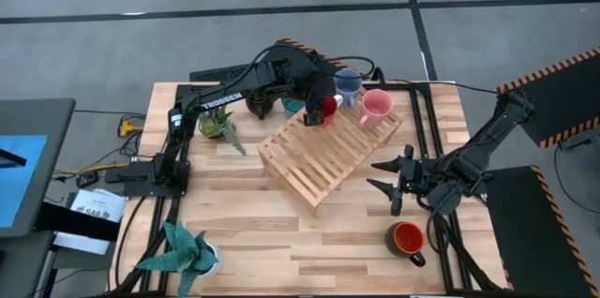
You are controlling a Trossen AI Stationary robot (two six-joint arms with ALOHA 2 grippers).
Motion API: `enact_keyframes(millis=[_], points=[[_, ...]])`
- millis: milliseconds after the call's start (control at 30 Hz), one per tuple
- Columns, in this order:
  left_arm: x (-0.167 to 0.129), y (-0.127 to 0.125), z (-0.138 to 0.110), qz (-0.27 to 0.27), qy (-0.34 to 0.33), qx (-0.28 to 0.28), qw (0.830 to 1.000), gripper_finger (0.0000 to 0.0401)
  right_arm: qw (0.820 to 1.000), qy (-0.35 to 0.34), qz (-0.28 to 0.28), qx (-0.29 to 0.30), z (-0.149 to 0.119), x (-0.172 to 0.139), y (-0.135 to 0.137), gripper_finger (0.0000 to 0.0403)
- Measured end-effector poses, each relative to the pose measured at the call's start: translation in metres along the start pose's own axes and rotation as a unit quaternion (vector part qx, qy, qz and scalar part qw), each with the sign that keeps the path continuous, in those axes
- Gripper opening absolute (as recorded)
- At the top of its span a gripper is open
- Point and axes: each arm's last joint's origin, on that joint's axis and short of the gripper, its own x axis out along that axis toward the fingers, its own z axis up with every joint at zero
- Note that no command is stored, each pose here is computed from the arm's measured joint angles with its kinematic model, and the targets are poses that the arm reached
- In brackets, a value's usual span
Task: Place coffee mugs
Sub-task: Put the orange mug on the shelf, then put the black mug on the shelf
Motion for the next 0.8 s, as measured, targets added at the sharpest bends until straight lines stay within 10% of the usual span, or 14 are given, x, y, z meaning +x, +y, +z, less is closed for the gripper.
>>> enact_keyframes(millis=[500,800], points=[[-0.040,0.011,0.010,0.026,-0.044,-0.010,0.999,0.0112,1.000,0.001,-0.001,-0.002,0.000,0.000,0.000,0.0234],[-0.123,0.032,-0.003,-0.022,-0.090,-0.067,0.993,0.0112,1.000,0.001,-0.001,-0.003,-0.001,0.000,0.000,0.0234]])
